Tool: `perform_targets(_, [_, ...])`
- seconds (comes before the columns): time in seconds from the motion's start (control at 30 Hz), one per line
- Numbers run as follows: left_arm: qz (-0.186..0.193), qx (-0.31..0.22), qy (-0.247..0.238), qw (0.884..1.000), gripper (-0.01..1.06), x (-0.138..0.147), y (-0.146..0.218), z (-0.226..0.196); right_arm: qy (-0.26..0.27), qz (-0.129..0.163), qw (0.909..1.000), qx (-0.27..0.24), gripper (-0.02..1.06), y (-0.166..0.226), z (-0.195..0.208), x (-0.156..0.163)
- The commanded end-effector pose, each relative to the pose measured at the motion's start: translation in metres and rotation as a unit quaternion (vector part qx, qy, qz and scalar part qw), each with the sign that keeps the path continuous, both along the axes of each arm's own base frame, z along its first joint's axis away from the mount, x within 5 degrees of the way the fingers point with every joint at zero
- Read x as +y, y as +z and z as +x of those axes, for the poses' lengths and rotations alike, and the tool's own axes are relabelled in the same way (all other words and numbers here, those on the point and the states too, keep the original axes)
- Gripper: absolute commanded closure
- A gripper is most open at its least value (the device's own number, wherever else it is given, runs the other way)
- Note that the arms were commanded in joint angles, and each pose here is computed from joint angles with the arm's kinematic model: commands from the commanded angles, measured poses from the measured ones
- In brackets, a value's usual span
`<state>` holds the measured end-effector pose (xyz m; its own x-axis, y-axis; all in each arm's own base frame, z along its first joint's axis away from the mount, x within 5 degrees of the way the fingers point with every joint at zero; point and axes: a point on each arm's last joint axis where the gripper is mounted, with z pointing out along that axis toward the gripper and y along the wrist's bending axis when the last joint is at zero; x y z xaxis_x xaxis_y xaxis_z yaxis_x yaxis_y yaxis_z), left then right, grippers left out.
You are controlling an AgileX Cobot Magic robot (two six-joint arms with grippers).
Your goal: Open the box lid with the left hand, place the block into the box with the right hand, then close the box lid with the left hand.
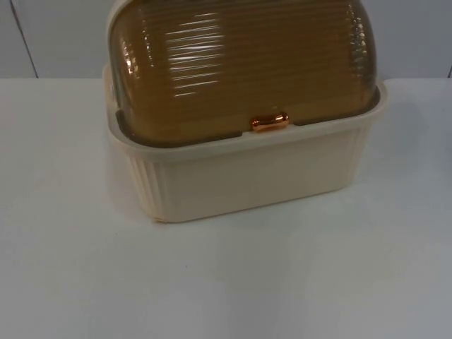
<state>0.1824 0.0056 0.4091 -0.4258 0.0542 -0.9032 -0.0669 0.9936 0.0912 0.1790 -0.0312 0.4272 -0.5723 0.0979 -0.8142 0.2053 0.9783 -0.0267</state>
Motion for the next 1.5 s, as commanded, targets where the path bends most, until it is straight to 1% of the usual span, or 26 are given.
perform_targets(0.0, [-0.001, -0.013, -0.003, 1.000, 0.01, -0.001, 0.003, 0.001, 0.005, -0.005, 0.9999, 0.009, 0.00, 0.000, -0.002, -0.005])
perform_targets(0.03, [0.001, -0.012, -0.005, 1.000, 0.01, -0.002, 0.003, 0.002, 0.009, 0.005, 0.9999, 0.011, 0.00, -0.001, -0.003, -0.008])
perform_targets(0.07, [0.003, -0.010, -0.013, 1.000, 0.01, -0.005, 0.002, 0.003, 0.007, 0.024, 0.9997, 0.004, 0.00, 0.000, -0.004, -0.010])
perform_targets(0.1, [0.003, -0.008, -0.016, 1.000, 0.01, -0.006, 0.002, 0.004, 0.001, 0.025, 0.9997, -0.002, 0.00, 0.001, -0.003, -0.012])
perform_targets(0.17, [0.004, -0.006, -0.017, 1.000, 0.01, -0.007, 0.001, 0.006, -0.003, 0.023, 0.9997, -0.001, 0.00, 0.000, -0.003, -0.014])
perform_targets(0.23, [0.008, -0.001, -0.016, 1.000, 0.01, -0.006, -0.001, 0.008, -0.019, 0.001, 0.9993, 0.032, 0.00, -0.005, -0.003, -0.019])
perform_targets(0.27, [0.009, 0.000, -0.016, 1.000, 0.01, -0.006, -0.001, 0.008, -0.029, -0.001, 0.9985, 0.045, 0.00, -0.008, -0.003, -0.022])
perform_targets(0.3, [0.016, 0.001, -0.015, 1.000, 0.01, -0.005, -0.002, 0.008, -0.030, -0.003, 0.9984, 0.048, 0.00, -0.010, -0.003, -0.022])
perform_targets(0.4, [0.017, 0.003, -0.015, 1.000, 0.01, -0.005, -0.003, 0.008, -0.030, -0.001, 0.9982, 0.053, 0.00, -0.015, -0.002, -0.022])
perform_targets(0.47, [0.021, 0.006, -0.013, 1.000, 0.01, -0.005, -0.004, 0.008, -0.030, 0.003, 0.9974, 0.065, 0.00, -0.023, -0.001, -0.023])
perform_targets(0.57, [0.021, 0.007, -0.013, 1.000, 0.01, -0.005, -0.004, 0.008, -0.045, 0.017, 0.9947, 0.091, 0.00, -0.040, -0.002, -0.028])
perform_targets(0.7, [0.021, 0.009, -0.013, 1.000, 0.01, -0.005, -0.004, 0.008, -0.051, 0.026, 0.9946, 0.087, 0.00, -0.045, -0.001, -0.031])
perform_targets(0.83, [0.021, 0.013, -0.012, 1.000, 0.01, -0.005, -0.005, 0.008, -0.051, 0.024, 0.9952, 0.080, 0.00, -0.044, 0.000, -0.031])
perform_targets(0.93, [0.014, 0.020, -0.012, 1.000, 0.01, -0.005, -0.007, 0.010, -0.051, 0.024, 0.9953, 0.079, 0.00, -0.044, 0.000, -0.031])
perform_targets(1.03, [0.016, 0.059, -0.012, 0.998, 0.01, -0.006, -0.018, 0.019, -0.051, 0.023, 0.9955, 0.077, 0.00, -0.043, 0.000, -0.031])
perform_targets(1.1, [0.011, 0.086, -0.019, 0.996, 0.01, -0.008, -0.028, 0.029, -0.051, 0.023, 0.9956, 0.076, 0.00, -0.043, 0.000, -0.031])
perform_targets(1.13, [0.011, 0.086, -0.019, 0.996, 0.01, -0.008, -0.028, 0.029, -0.051, 0.023, 0.9956, 0.076, 0.00, -0.043, 0.000, -0.031])
perform_targets(1.23, [-0.028, 0.133, -0.066, 0.989, 0.01, -0.021, -0.047, 0.049, -0.050, 0.023, 0.9956, 0.076, 0.00, -0.043, 0.000, -0.031])
perform_targets(1.3, [-0.048, 0.161, -0.109, 0.980, 0.01, -0.034, -0.061, 0.062, -0.050, 0.023, 0.9956, 0.076, 0.00, -0.043, 0.000, -0.031])
perform_targets(1.33, [-0.049, 0.168, -0.130, 0.976, 0.01, -0.044, -0.066, 0.067, -0.050, 0.023, 0.9956, 0.076, 0.00, -0.043, 0.000, -0.031])
perform_targets(1.37, [-0.049, 0.168, -0.130, 0.976, 0.01, -0.044, -0.066, 0.067, -0.050, 0.023, 0.9956, 0.076, 0.00, -0.043, 0.000, -0.031])
perform_targets(1.4, [-0.044, 0.173, -0.146, 0.973, 0.01, -0.053, -0.070, 0.070, -0.050, 0.023, 0.9956, 0.076, 0.00, -0.043, 0.000, -0.031])
perform_targets(1.47, [-0.011, 0.187, -0.185, 0.965, 0.01, -0.075, -0.080, 0.075, -0.050, 0.023, 0.9957, 0.075, 0.00, -0.043, 0.001, -0.031])
